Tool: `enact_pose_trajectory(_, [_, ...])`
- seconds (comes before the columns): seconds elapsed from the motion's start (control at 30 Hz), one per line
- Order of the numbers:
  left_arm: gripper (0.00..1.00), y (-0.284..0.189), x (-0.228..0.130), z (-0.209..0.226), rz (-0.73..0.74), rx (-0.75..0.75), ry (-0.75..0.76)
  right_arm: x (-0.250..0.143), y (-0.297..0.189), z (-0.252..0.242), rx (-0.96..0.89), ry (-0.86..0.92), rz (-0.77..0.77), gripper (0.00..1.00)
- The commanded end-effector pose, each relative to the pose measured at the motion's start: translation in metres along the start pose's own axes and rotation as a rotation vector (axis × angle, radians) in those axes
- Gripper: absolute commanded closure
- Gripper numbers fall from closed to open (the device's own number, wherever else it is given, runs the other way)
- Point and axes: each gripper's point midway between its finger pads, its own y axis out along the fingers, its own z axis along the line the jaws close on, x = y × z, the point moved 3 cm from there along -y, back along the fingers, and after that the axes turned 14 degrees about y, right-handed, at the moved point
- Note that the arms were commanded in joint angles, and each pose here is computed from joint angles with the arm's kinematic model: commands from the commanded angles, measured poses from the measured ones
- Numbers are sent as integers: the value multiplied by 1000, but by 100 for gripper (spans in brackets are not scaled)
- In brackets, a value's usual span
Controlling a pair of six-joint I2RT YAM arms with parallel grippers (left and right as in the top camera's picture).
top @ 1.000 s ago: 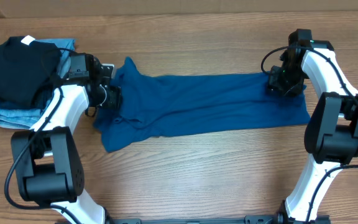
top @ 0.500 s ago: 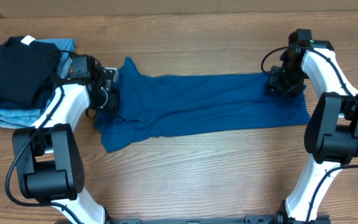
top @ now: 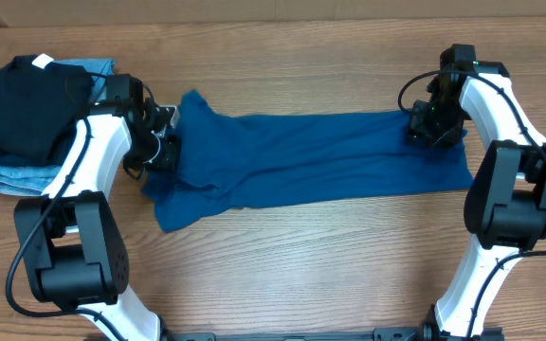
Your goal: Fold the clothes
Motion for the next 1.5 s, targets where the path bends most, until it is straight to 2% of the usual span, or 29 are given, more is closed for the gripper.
enact_pose_trajectory(0.0, [96,-3,-3,0,22,-13,-40,7,-18,2,13,-8,-53,51])
enact_pose_trajectory(0.17, [94,-3,-13,5,74,34,-94,7,-18,2,13,-8,-53,51])
enact_pose_trajectory(0.23, [89,-4,-20,13,112,101,-148,7,-18,2,13,-8,-53,51])
enact_pose_trajectory(0.4, [81,-4,-23,13,126,103,-157,7,-18,2,14,-8,-53,51])
enact_pose_trajectory(0.43, [75,-5,-23,13,128,102,-157,7,-18,2,13,-8,-53,51])
enact_pose_trajectory(0.53, [33,-5,-23,13,127,106,-185,7,-18,2,13,-8,-52,51])
enact_pose_trajectory(0.57, [23,-6,-20,14,116,111,-203,7,-18,2,13,-8,-52,51])
enact_pose_trajectory(0.6, [18,-9,-16,15,102,114,-216,7,-18,2,13,-8,-53,51])
enact_pose_trajectory(0.77, [15,-51,28,16,-31,138,-215,7,-18,2,14,-8,-51,51])
enact_pose_trajectory(0.93, [15,-75,74,-7,-188,83,-134,10,-22,4,18,-10,-61,50])
enact_pose_trajectory(0.97, [16,-72,78,-12,-199,79,-116,11,-26,5,20,-10,-65,47])
enact_pose_trajectory(1.17, [18,-40,90,-32,-197,68,-43,16,-51,10,28,-39,-89,44])
enact_pose_trajectory(1.33, [21,12,84,-25,-102,74,-56,33,-58,-1,-58,-33,-179,42])
enact_pose_trajectory(1.37, [22,27,78,-22,-56,68,-66,34,-59,-3,-74,-32,-189,35])
enact_pose_trajectory(1.47, [23,47,69,-15,3,86,-75,34,-56,-3,-76,-32,-183,33])
